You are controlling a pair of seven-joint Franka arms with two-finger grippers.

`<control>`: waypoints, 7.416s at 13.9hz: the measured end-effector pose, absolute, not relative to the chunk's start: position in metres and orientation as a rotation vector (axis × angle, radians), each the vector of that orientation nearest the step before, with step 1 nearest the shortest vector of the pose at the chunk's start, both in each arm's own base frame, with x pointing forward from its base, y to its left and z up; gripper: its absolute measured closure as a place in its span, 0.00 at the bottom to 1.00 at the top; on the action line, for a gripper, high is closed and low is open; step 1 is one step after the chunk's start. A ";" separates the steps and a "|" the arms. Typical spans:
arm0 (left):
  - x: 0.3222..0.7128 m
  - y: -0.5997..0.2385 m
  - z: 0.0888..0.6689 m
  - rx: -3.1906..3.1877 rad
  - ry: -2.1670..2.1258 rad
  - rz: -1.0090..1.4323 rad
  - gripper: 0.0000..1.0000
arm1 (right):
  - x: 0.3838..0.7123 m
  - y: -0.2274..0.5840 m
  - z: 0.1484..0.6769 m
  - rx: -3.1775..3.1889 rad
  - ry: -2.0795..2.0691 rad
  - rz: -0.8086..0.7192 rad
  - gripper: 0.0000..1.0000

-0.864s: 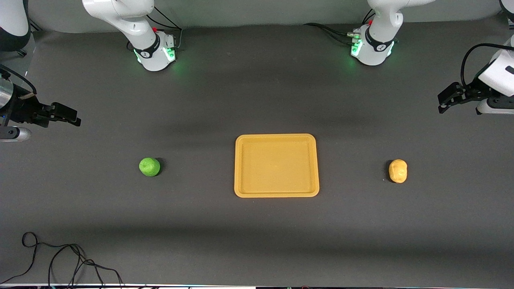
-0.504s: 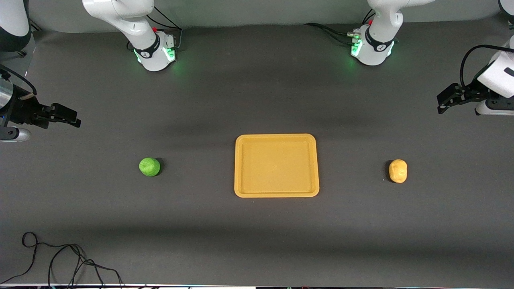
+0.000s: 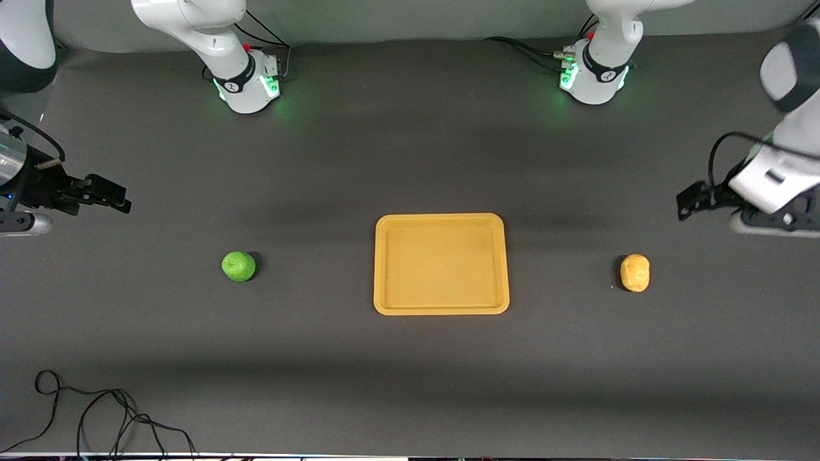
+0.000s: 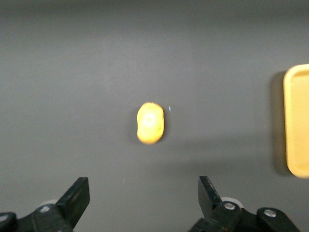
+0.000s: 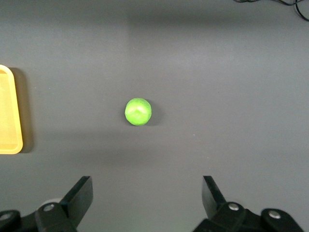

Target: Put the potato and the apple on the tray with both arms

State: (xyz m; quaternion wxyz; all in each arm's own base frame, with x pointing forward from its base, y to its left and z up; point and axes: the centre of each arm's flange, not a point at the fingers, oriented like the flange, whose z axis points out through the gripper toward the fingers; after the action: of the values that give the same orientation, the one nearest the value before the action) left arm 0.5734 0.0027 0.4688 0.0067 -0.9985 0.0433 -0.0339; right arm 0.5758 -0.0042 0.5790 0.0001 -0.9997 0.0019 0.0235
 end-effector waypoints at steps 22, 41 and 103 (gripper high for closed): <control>0.611 0.007 0.206 -3.142 0.178 0.087 0.35 | 0.547 0.066 0.230 -3.163 -0.002 -0.062 0.00; 0.550 -0.321 0.362 -3.201 -0.142 0.027 0.41 | 0.598 0.094 0.333 -3.207 0.077 0.080 0.26; 0.569 -0.025 0.625 -3.099 0.245 -0.091 0.00 | 0.624 0.290 0.424 -3.155 0.263 0.144 0.00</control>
State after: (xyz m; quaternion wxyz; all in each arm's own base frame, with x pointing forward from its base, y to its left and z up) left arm 0.5692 -0.0255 0.6247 0.0159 -0.9963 0.0787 -0.0293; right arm 0.6240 0.2902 0.4241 -0.0136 -0.9954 0.0829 0.0456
